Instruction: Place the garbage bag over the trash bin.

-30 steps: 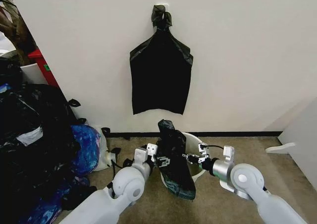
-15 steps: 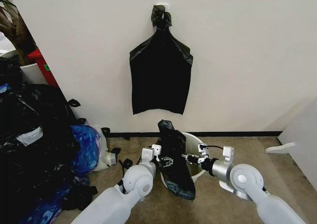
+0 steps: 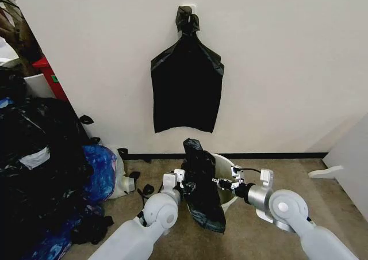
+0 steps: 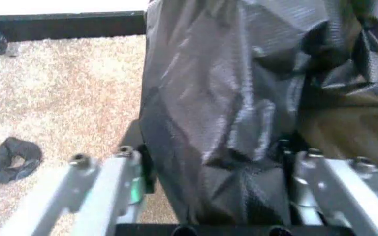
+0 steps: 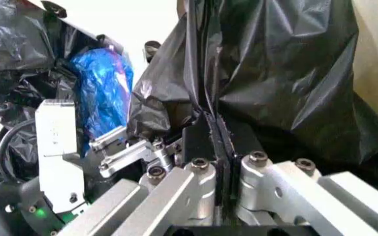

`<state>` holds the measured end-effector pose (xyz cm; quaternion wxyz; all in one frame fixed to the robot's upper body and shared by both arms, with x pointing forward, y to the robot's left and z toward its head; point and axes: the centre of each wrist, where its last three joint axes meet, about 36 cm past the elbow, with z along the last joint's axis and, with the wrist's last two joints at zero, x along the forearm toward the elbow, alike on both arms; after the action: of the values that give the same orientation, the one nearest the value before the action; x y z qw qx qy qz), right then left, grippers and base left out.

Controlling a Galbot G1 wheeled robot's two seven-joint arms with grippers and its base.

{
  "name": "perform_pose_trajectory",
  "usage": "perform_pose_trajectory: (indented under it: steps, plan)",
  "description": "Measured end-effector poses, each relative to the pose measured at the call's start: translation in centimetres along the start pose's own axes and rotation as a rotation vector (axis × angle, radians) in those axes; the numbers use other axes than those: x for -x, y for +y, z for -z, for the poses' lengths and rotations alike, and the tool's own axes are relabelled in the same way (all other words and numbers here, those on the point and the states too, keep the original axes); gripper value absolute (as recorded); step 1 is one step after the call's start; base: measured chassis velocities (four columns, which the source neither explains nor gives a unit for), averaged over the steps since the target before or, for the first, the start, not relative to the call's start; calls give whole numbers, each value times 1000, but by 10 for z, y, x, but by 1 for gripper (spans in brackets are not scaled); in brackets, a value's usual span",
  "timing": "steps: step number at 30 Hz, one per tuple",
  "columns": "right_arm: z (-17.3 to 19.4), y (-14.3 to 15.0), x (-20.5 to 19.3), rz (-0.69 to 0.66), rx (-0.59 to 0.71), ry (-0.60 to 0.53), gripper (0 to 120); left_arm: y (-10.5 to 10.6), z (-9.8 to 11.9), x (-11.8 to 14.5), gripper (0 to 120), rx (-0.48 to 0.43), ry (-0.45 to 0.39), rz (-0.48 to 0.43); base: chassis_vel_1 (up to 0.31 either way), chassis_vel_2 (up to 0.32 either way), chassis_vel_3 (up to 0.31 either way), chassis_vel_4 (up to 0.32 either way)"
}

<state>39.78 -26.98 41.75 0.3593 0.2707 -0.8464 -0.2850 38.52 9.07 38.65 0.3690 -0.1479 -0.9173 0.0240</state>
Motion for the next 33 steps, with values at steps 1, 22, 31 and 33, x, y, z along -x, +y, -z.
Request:
perform_pose_trajectory:
  steps: [1,22,31,33]
  plan:
    - [0,0,0,0,0,0,0,0,0,0,43,0,0,0,0,0,0,0]
    - [-7,10,-22,-33,-46,-12,0,2,-8,-7,3,-20,1,65,0,0,0,0]
    - [-5,25,-31,-43,-70,-38,0,12,-10,-17,3,-37,-10,112,0,0,0,0]
    - [-4,27,-33,-48,-75,-46,0,14,-10,-19,3,-39,-14,116,0,0,0,0]
